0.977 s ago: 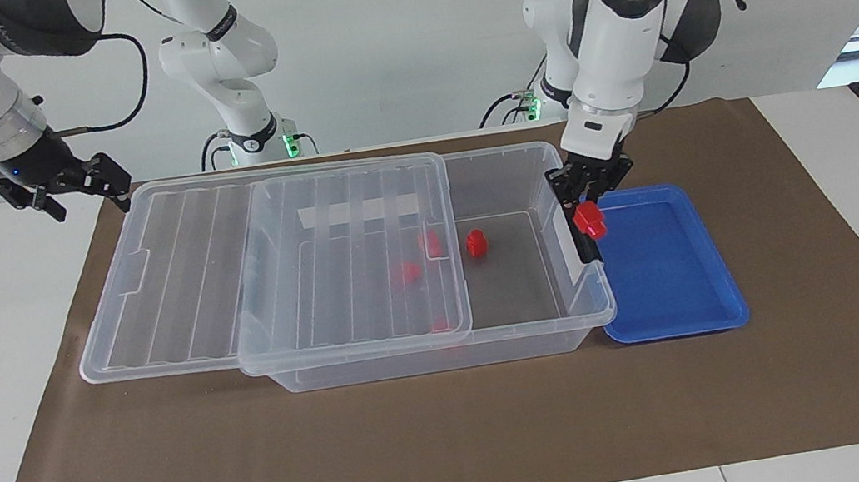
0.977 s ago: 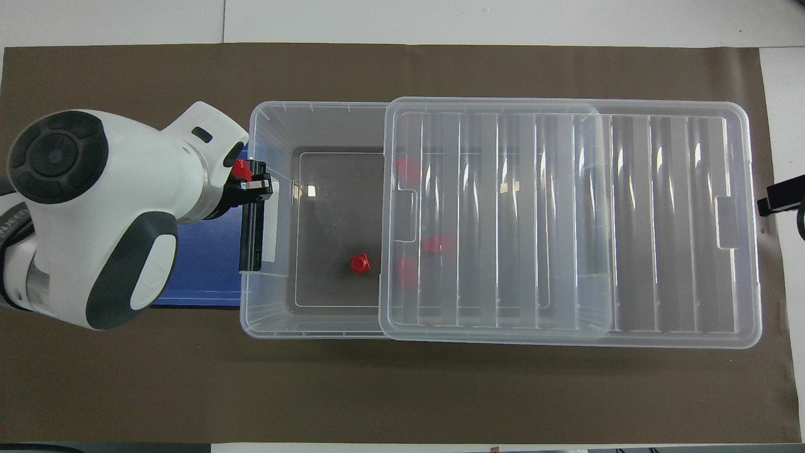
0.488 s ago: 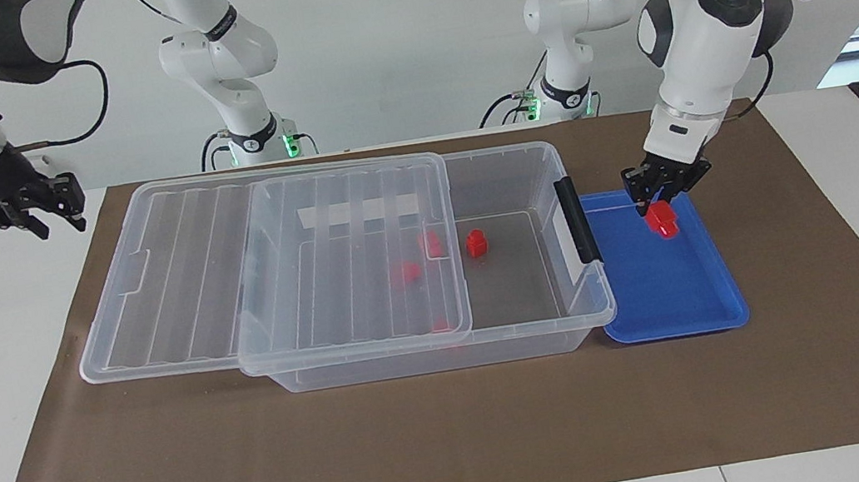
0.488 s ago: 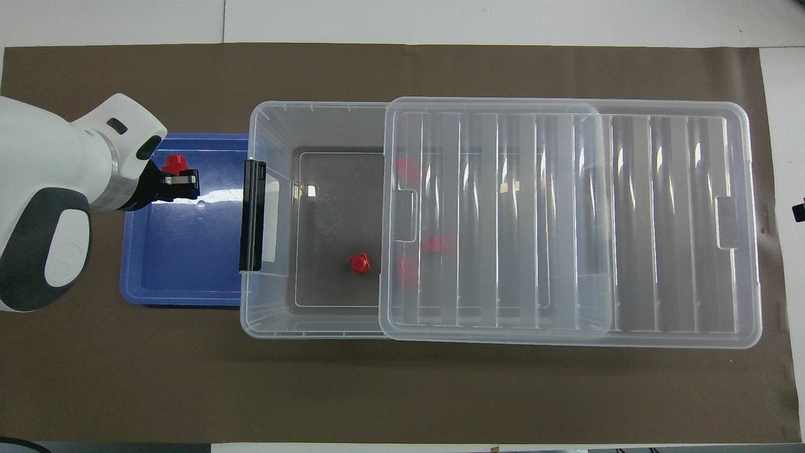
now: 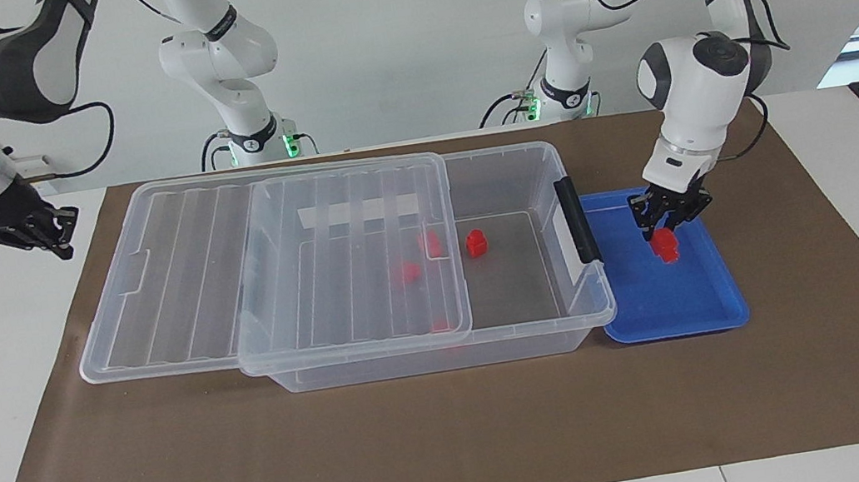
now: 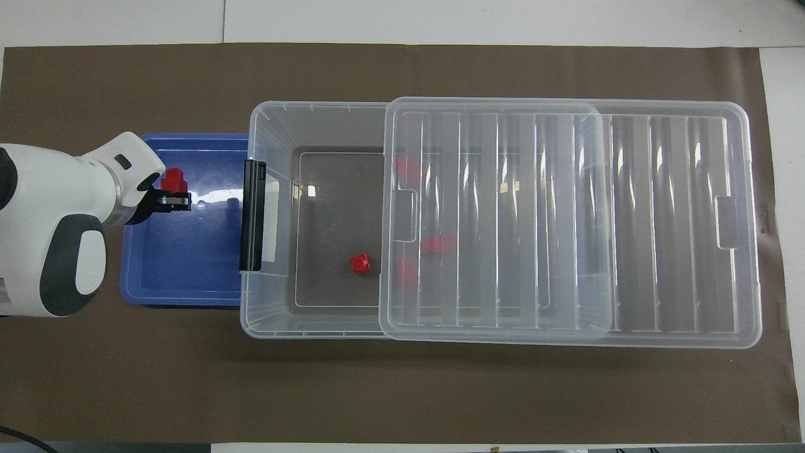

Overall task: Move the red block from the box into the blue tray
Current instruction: 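Lower the red block into the blue tray with the left gripper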

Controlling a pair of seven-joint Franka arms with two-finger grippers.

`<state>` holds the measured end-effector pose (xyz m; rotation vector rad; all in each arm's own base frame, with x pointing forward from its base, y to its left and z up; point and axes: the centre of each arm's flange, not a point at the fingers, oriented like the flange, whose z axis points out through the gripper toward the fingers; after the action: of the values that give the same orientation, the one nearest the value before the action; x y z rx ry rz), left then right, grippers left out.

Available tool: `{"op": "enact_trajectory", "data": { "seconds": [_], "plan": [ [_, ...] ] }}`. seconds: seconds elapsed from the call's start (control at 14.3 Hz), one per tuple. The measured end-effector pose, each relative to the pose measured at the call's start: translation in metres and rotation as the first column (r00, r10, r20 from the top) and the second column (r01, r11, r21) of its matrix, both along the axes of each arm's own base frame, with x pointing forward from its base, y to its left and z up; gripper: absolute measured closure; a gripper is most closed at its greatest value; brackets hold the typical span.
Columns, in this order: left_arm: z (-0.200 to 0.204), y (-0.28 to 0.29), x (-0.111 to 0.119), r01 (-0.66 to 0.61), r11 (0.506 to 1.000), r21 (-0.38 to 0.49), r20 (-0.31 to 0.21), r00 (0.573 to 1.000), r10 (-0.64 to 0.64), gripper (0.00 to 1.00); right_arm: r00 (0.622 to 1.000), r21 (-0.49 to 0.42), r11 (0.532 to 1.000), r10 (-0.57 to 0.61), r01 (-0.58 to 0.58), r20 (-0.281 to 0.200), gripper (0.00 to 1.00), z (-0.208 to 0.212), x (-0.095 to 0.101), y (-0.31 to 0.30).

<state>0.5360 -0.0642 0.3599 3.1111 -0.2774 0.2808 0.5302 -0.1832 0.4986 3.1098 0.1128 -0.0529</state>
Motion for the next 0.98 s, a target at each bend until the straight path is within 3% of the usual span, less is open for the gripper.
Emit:
{"op": "enact_trajectory", "data": {
  "seconds": [0.42, 0.84, 0.98],
  "plan": [
    [-0.04, 0.002, -0.002, 0.032, 0.999, -0.002, 0.009, 0.999, -0.032, 0.66, 1.0, 0.001, 1.0, 0.009, -0.009, -0.002, 0.99, -0.03, -0.003, 0.001],
    [-0.049, 0.002, 0.0, 0.031, 1.0, -0.005, 0.009, 0.999, -0.031, 0.66, 1.0, 0.001, 1.0, 0.025, -0.025, -0.004, 0.99, -0.032, -0.001, 0.009],
    [-0.048, 0.002, 0.001, 0.03, 1.0, -0.005, 0.01, 1.0, -0.03, 0.48, 0.999, 0.002, 0.999, 0.034, -0.034, -0.004, 0.99, -0.032, 0.001, 0.015]
  ]
}}
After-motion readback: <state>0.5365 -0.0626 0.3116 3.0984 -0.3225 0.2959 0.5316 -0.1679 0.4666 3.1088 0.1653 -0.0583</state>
